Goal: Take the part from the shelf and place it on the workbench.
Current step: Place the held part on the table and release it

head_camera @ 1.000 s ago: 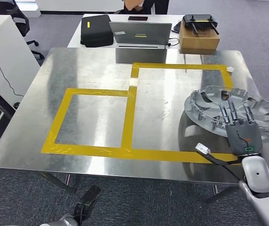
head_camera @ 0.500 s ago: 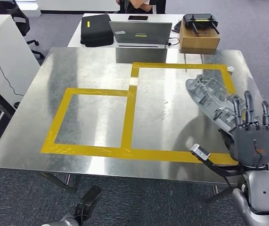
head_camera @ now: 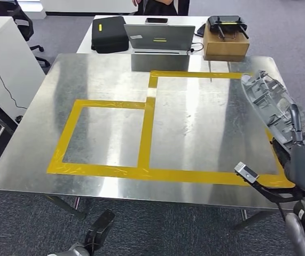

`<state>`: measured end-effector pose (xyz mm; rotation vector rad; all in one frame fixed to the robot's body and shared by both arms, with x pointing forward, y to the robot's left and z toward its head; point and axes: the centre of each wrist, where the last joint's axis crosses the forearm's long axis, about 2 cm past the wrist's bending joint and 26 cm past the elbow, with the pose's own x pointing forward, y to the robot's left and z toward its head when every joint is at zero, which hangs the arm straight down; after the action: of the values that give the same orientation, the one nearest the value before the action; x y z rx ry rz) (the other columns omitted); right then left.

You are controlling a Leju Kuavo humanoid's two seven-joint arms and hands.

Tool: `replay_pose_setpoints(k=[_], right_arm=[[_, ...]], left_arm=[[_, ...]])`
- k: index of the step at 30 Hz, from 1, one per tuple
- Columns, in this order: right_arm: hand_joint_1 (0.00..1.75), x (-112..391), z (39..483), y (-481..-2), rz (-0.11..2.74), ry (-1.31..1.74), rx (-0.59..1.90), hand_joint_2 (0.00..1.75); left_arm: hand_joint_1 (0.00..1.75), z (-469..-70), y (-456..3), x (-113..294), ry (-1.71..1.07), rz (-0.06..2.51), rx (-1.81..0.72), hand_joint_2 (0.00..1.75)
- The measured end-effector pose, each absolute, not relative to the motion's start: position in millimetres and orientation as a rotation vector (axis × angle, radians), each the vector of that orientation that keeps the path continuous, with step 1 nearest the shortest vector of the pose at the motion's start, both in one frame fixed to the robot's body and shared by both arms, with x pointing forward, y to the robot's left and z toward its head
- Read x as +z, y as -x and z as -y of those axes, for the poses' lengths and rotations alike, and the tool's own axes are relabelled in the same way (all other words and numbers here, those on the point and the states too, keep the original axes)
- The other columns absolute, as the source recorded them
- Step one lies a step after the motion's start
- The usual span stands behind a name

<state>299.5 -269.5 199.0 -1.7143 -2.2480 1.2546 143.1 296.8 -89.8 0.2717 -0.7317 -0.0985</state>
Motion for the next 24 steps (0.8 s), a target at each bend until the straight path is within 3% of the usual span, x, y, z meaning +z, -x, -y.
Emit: replay_pose_setpoints(k=[5,9,17,24], right_arm=[[0.00,211.3,291.3,-313.4,2.184,1.819,1.253,1.75],[1.71,214.1,287.5,-322.1,2.107,1.860,1.099,1.75],[1.75,164.8,261.5,-296.1,2.124,1.642,1.294,1.75],[1.75,152.0,255.5,-295.0,2.144,1.529,1.358,1.75]], left_arm=[[0.00,-296.8,-143.2,-89.8,-0.272,0.732,-0.099,0.00],[0.00,-297.0,-143.8,-89.6,-0.274,0.733,-0.092,0.00],[0.00,-297.1,-143.2,-89.7,-0.277,0.734,-0.077,0.00],[0.00,-297.1,-143.3,-89.7,-0.277,0.734,-0.078,0.00]])
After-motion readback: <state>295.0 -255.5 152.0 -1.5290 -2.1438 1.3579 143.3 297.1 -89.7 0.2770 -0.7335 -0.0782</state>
